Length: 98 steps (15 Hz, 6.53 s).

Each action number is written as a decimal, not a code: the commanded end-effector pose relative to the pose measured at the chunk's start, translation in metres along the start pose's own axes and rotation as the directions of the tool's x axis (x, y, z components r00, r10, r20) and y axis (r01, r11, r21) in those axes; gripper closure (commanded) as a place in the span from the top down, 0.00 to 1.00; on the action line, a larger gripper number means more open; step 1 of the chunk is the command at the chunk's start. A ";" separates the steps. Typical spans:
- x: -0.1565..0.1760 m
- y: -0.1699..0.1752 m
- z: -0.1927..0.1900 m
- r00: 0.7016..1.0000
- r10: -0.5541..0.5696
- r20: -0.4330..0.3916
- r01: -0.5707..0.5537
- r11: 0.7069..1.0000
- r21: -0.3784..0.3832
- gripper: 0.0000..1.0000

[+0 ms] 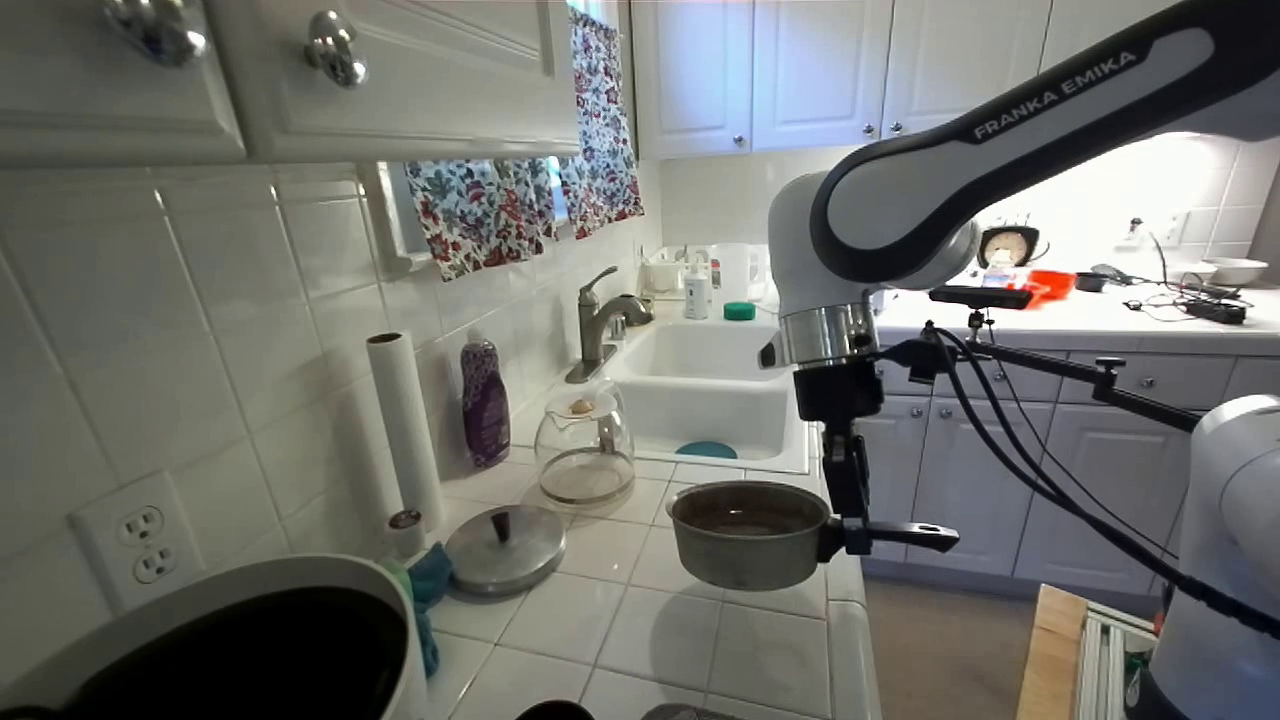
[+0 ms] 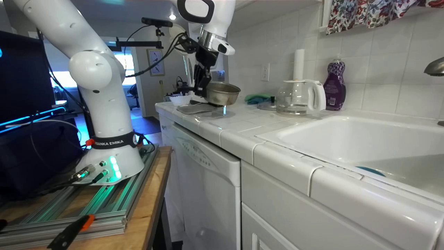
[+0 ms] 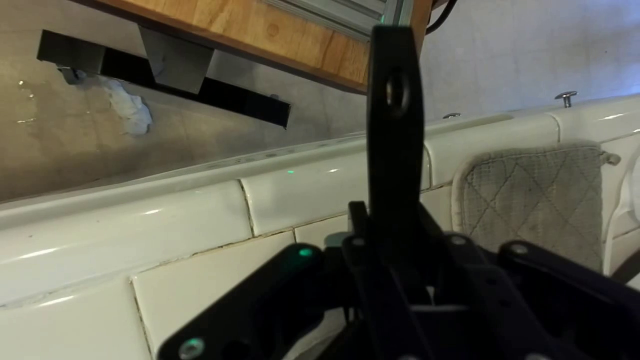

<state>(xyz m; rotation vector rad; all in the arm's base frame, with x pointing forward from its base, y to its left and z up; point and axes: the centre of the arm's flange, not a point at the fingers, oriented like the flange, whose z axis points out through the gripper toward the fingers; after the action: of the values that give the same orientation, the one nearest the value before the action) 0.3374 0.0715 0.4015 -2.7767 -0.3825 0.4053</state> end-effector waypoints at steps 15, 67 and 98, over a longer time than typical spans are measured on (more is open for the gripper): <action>-0.035 0.049 -0.048 0.946 0.299 -0.123 -0.313 0.943 -0.115 0.06; -0.068 0.287 -0.340 0.903 0.345 -0.258 -0.407 0.878 -0.251 0.06; 0.080 0.367 -0.292 0.864 0.501 -0.049 -0.489 0.812 -0.320 0.06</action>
<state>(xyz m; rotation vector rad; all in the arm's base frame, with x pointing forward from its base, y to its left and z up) 0.5600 -0.3131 0.5084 -3.1355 0.2141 0.4222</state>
